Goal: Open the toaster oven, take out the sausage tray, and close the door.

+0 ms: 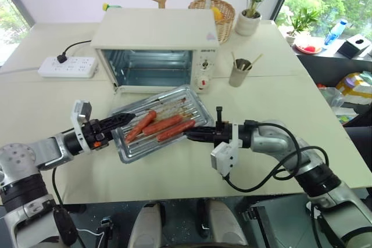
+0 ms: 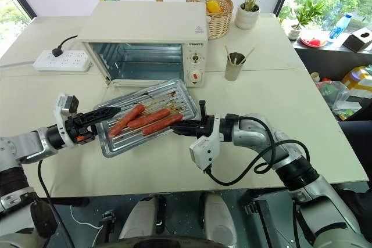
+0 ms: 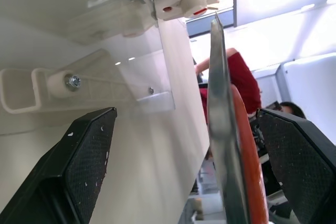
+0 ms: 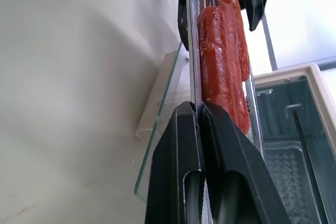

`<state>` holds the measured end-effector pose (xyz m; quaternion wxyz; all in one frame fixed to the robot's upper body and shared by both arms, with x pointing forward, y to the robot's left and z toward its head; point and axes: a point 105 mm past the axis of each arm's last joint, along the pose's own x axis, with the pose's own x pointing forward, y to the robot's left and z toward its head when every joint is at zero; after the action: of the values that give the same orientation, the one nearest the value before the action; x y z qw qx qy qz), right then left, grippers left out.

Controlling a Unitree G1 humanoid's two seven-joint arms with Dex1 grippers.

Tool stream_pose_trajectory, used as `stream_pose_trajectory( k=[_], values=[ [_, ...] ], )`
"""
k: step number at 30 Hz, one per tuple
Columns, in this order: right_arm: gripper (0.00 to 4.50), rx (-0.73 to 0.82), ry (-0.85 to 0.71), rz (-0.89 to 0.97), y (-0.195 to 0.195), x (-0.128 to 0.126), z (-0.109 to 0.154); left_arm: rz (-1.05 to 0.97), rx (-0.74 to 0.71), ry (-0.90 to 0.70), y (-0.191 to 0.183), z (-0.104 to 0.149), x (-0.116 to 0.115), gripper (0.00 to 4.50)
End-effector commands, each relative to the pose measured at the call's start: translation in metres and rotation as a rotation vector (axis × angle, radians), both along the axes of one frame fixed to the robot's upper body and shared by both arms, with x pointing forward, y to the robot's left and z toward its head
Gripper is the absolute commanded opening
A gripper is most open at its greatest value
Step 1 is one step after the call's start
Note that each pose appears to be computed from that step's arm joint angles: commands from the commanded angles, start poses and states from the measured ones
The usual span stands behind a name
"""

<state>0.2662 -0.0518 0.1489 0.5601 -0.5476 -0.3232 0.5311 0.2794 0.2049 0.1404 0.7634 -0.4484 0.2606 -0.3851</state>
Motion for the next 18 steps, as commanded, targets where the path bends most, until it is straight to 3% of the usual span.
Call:
stream_pose_trajectory(
  k=[1, 6, 7, 10, 16, 18],
  values=[
    [0.0, 0.057, -0.055, 0.027, 0.0021, -0.0045, 0.0195, -0.013, -0.044, -0.021, -0.0043, 0.0071, -0.0021, 4.45],
    [0.0, 0.052, -0.053, 0.023, 0.0026, -0.0033, 0.0184, -0.026, -0.078, -0.007, -0.0122, 0.0061, -0.0045, 4.45],
    [0.0, 0.053, -0.052, 0.018, 0.0025, -0.0023, 0.0184, -0.027, -0.083, -0.003, -0.013, 0.0058, -0.0054, 4.21],
    [0.0, 0.054, -0.051, 0.01, 0.0022, -0.0002, 0.0185, -0.016, -0.107, -0.003, -0.013, 0.0072, -0.0067, 3.24],
    [0.0, 0.049, -0.052, 0.0, 0.0005, 0.0027, 0.0178, 0.021, -0.127, 0.002, -0.0112, 0.0112, -0.0068, 0.13],
    [0.0, 0.048, -0.053, -0.002, 0.0004, 0.0033, 0.0177, 0.039, -0.143, 0.009, -0.0115, 0.0125, -0.0056, 0.03]
  ],
)
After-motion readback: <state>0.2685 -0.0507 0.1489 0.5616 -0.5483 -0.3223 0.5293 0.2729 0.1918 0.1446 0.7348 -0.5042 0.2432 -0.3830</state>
